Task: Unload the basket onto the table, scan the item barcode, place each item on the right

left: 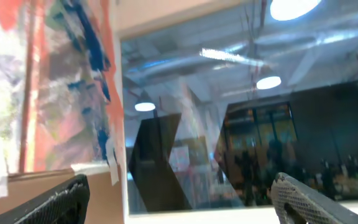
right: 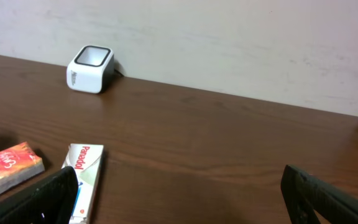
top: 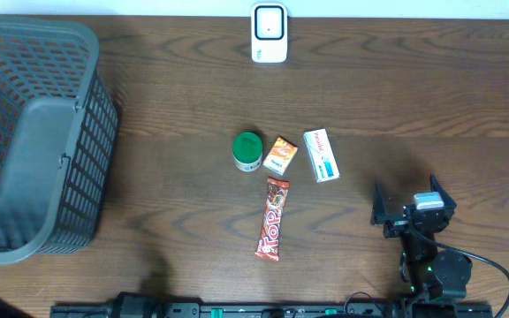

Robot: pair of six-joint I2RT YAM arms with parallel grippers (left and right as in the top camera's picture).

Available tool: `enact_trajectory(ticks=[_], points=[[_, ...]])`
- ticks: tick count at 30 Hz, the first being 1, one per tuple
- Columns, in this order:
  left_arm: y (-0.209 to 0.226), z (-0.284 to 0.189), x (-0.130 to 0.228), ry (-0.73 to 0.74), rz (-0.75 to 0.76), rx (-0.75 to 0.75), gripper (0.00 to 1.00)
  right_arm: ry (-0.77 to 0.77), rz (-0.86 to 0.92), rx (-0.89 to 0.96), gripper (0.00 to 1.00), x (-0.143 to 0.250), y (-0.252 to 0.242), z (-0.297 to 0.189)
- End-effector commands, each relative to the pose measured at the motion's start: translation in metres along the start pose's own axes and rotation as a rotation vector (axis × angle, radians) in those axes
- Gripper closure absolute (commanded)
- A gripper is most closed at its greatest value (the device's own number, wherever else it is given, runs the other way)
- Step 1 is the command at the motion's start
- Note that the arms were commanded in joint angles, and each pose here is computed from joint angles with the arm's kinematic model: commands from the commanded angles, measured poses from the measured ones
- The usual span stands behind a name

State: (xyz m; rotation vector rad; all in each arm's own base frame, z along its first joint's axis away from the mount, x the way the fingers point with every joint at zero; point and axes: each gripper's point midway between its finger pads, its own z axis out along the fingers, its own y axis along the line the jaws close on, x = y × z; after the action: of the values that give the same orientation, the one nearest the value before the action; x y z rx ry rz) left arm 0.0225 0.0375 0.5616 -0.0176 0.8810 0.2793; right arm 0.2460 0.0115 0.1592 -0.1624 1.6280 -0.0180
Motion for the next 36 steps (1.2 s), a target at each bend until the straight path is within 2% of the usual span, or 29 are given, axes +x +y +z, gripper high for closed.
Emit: enact_trajectory(ticks=[1,8,17,20,24,28,30,32,36], points=[[-0.001,-0.01,0.001,-0.033,0.008,0.001,0.08,0.0,0.01,-0.005,0.01,0.0,0.002,0.0],[0.001,-0.02,0.004,-0.057,0.002,-0.009,0.08,0.0,0.01,-0.005,0.01,0.0,0.002,0.0],[-0.005,-0.018,0.022,0.011,-0.014,0.012,0.08,-0.001,0.011,-0.005,0.01,0.0,0.002,0.0],[-0.016,-0.021,0.057,0.152,-0.004,0.055,0.08,-0.002,0.023,-0.017,0.01,0.0,0.004,0.0],[-0.034,-0.027,0.114,0.351,-0.063,0.098,0.08,-0.002,0.163,-0.016,0.01,0.0,0.004,0.0],[-0.053,-0.028,0.173,0.49,-0.066,0.123,0.08,-0.052,0.196,-0.18,0.01,-0.022,0.03,-0.005],[-0.061,-0.029,0.195,0.53,-0.06,0.132,0.08,-0.042,0.249,-0.169,0.01,-0.032,0.027,-0.009],[-0.071,-0.032,0.226,0.59,-0.044,0.146,0.08,0.009,0.266,-0.122,0.01,-0.04,0.019,-0.014],[-0.078,-0.027,0.247,0.584,-0.073,0.131,0.08,0.186,0.281,-0.082,0.01,-0.039,0.013,-0.023]])
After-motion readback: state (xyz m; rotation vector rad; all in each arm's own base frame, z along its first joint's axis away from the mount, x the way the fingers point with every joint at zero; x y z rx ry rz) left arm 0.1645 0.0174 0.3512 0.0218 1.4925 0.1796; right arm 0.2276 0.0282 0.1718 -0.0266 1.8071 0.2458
